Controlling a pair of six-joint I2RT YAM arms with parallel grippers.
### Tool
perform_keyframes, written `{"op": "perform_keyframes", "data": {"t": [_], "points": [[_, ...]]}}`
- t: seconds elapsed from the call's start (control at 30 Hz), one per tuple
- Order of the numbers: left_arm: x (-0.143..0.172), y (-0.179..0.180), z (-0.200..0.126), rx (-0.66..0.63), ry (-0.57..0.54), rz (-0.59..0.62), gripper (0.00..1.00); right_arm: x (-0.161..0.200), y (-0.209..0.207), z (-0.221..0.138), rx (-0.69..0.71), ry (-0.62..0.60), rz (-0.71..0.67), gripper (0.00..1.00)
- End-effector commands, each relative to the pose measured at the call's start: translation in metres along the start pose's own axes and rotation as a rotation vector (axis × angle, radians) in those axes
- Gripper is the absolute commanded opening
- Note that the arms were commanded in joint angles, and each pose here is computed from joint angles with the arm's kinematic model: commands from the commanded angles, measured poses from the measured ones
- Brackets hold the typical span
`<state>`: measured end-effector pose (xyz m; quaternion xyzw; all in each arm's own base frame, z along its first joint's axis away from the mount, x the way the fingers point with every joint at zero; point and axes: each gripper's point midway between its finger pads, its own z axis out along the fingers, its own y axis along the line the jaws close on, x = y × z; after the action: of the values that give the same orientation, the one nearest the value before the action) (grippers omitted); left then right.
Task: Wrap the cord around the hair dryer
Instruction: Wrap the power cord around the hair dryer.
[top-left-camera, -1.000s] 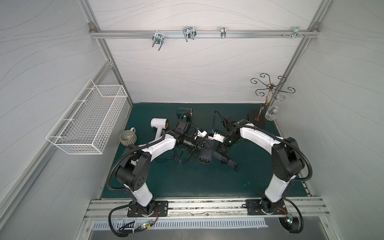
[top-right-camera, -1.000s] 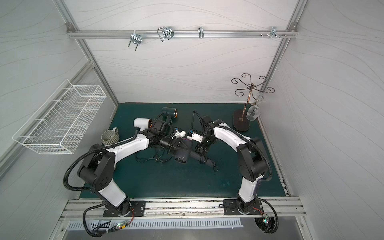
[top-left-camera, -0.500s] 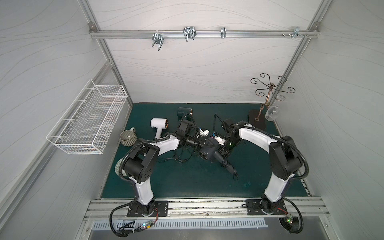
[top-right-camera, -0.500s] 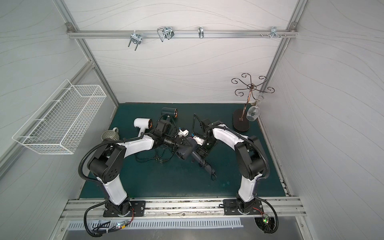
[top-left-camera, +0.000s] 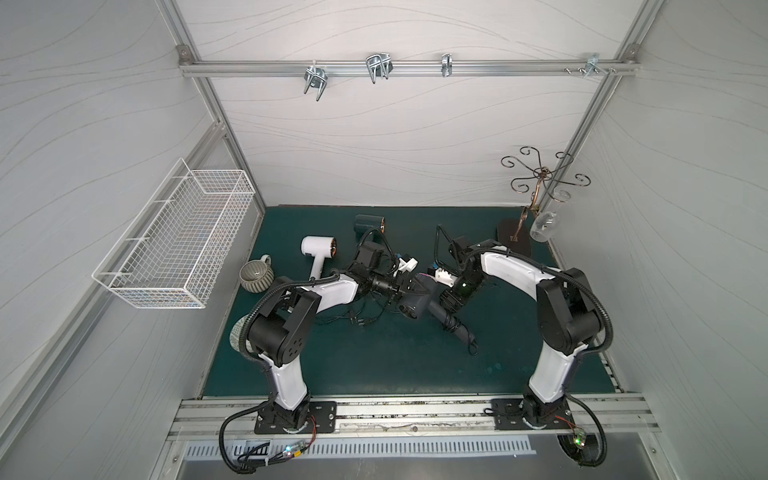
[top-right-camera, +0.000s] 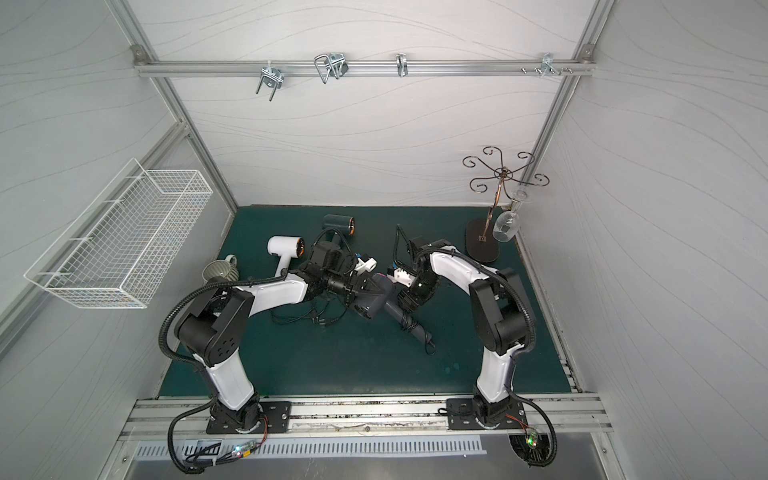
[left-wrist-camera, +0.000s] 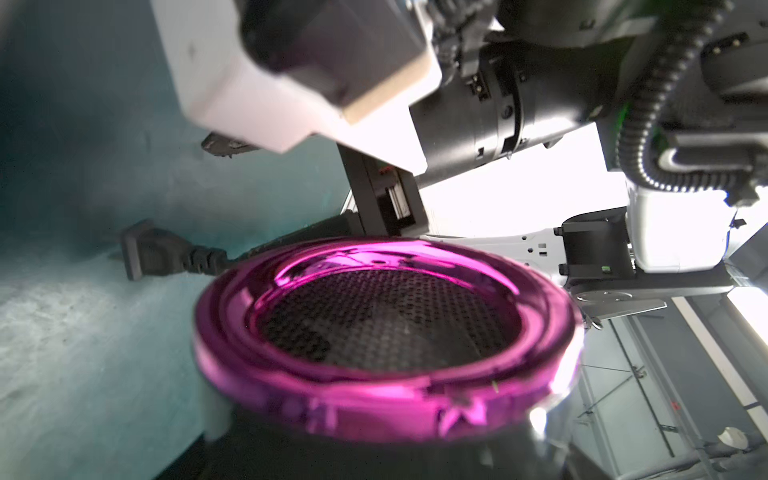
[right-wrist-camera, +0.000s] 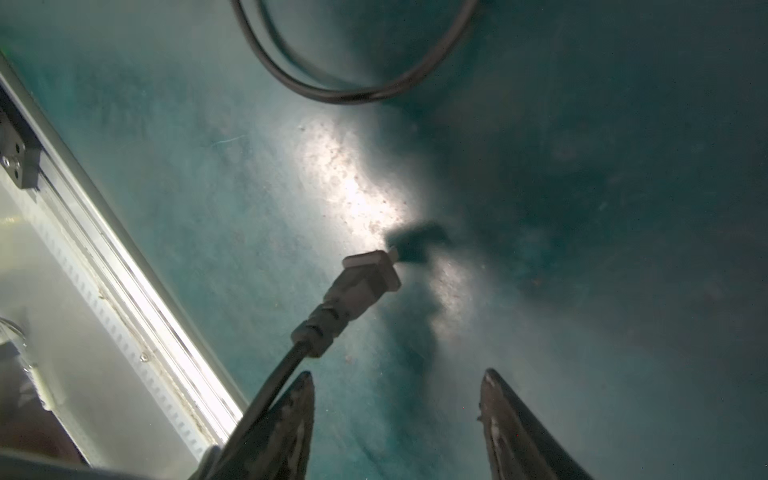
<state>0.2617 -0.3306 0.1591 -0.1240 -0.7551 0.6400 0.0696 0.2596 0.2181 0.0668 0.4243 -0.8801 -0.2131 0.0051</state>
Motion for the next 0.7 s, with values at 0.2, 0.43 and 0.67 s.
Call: {"op": "perform_keyframes", "data": {"t": [0.2,0.43,0.67], "points": [[-0.012,-0.033,0.007,0.118,0.0,0.149,0.0,0.005,-0.005,-0.002,-0.029,0.01,0.079,0.66],[-0.023,-0.048,0.01,0.207,-0.004,0.137,0.0,0.001,-0.003,-0.003,-0.066,0.001,0.087,0.66],[-0.017,-0.042,0.013,0.188,0.013,0.119,0.0,0.003,-0.022,-0.016,0.002,-0.031,0.141,0.7]]}}
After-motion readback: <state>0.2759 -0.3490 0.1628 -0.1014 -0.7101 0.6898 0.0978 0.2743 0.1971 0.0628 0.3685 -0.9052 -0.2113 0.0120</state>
